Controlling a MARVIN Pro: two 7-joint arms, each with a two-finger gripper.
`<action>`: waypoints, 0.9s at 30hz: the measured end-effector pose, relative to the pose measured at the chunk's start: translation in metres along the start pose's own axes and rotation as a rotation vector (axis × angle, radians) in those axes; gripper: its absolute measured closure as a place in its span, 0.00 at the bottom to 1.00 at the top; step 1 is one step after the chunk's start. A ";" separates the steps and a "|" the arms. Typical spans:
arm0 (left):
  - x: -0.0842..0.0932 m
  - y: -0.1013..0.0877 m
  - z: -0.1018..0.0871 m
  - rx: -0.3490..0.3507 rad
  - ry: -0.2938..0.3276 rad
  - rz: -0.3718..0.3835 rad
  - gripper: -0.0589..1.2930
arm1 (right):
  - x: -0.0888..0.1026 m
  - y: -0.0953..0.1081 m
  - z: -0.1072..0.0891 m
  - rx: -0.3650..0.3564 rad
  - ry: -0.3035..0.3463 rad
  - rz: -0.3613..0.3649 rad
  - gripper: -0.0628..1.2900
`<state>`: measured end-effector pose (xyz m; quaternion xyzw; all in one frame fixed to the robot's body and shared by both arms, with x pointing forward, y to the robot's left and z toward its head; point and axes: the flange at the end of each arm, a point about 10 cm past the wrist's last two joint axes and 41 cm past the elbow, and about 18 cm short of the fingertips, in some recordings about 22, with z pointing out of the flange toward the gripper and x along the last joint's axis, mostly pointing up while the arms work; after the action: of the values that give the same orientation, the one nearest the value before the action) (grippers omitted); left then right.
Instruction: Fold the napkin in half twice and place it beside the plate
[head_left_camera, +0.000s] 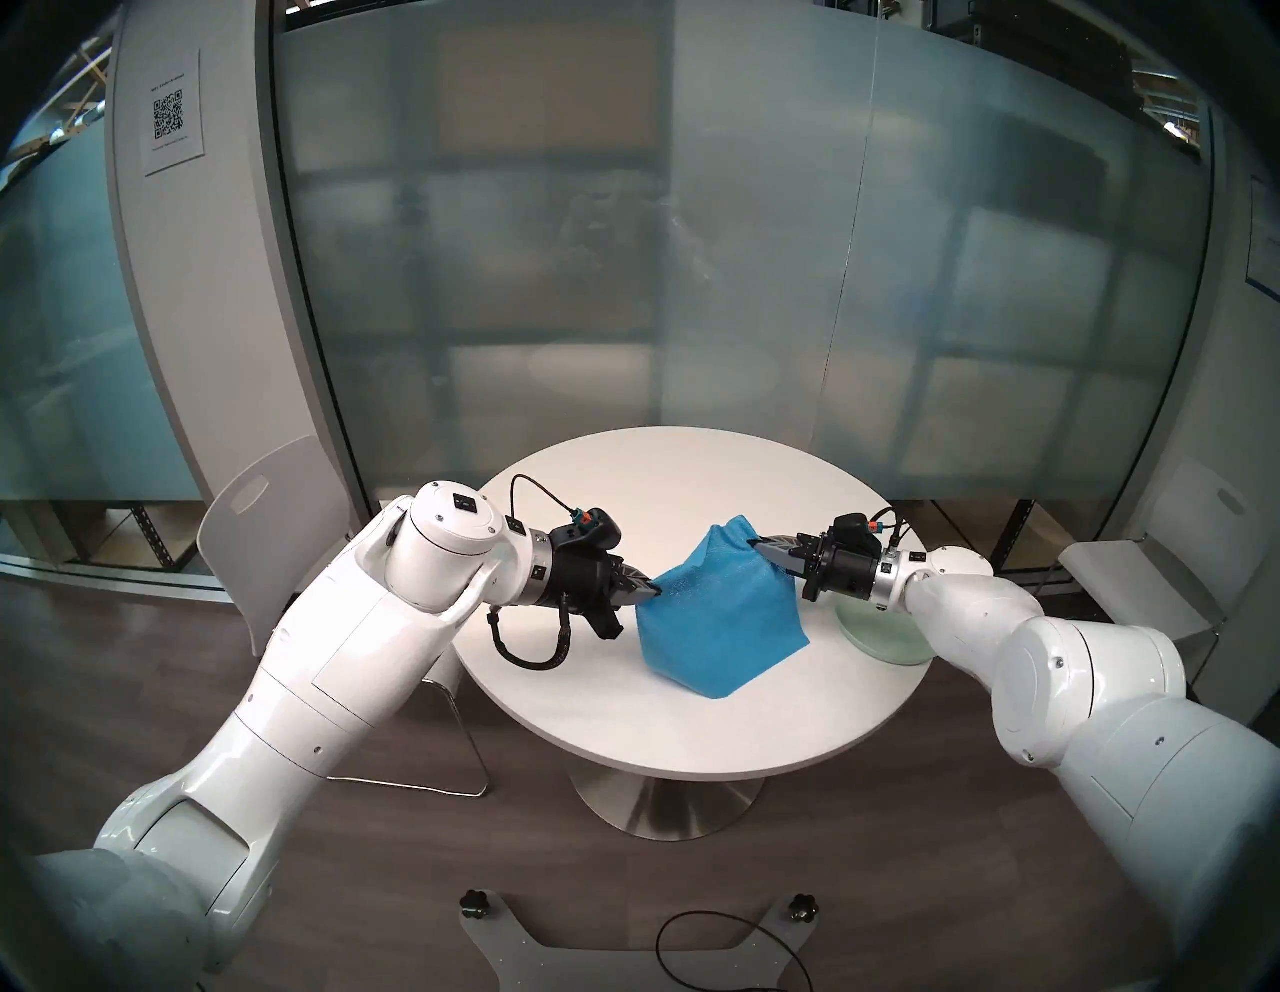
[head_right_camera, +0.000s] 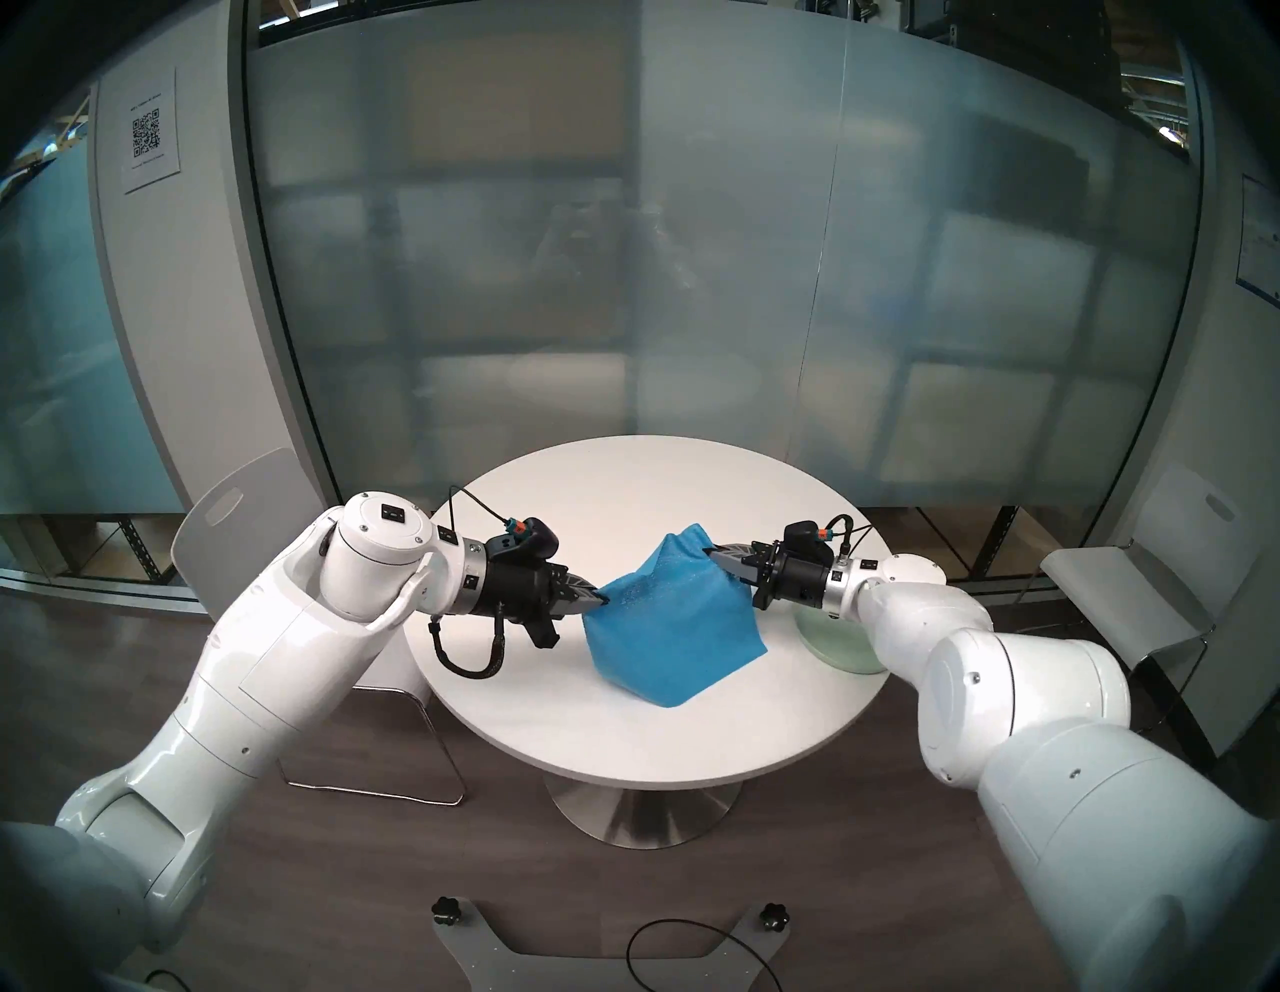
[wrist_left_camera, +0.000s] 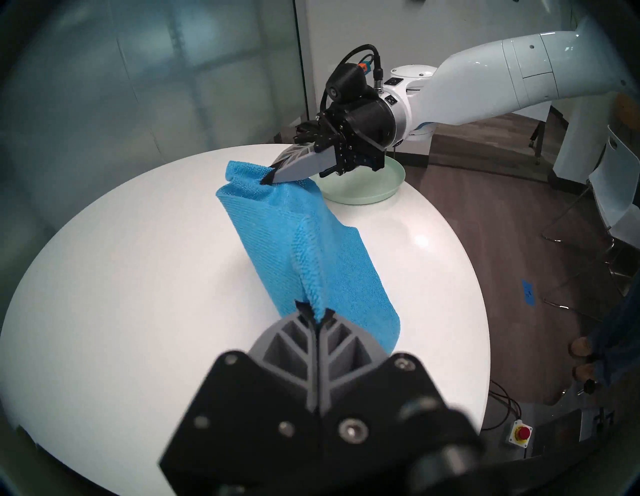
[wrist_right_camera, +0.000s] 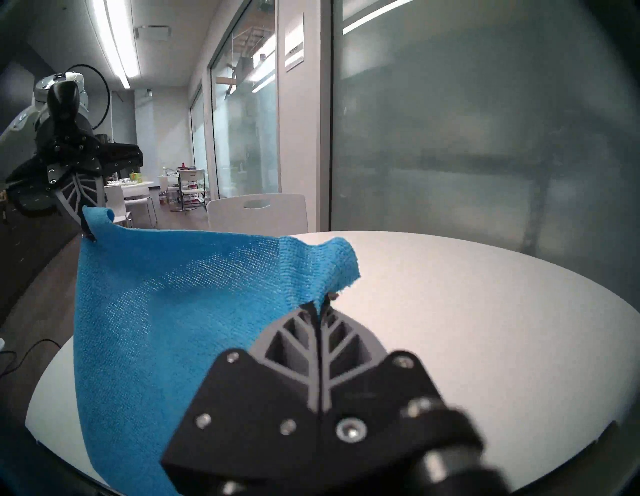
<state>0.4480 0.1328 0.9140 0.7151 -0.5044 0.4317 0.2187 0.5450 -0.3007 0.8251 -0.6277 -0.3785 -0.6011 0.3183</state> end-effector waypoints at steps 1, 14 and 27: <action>0.002 -0.003 -0.001 0.009 0.003 0.006 0.97 | 0.002 0.001 -0.001 -0.002 0.011 -0.008 0.97; 0.022 -0.026 -0.009 0.087 0.023 0.044 0.97 | 0.015 0.015 -0.009 -0.111 0.105 -0.067 0.97; 0.035 -0.036 -0.011 0.120 0.042 0.066 0.97 | 0.014 0.014 0.000 -0.178 0.164 -0.094 0.97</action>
<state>0.4801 0.1367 0.9535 0.7007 -0.4962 0.4830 0.1718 0.5565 -0.3069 0.8398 -0.5837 -0.3257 -0.6959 0.2626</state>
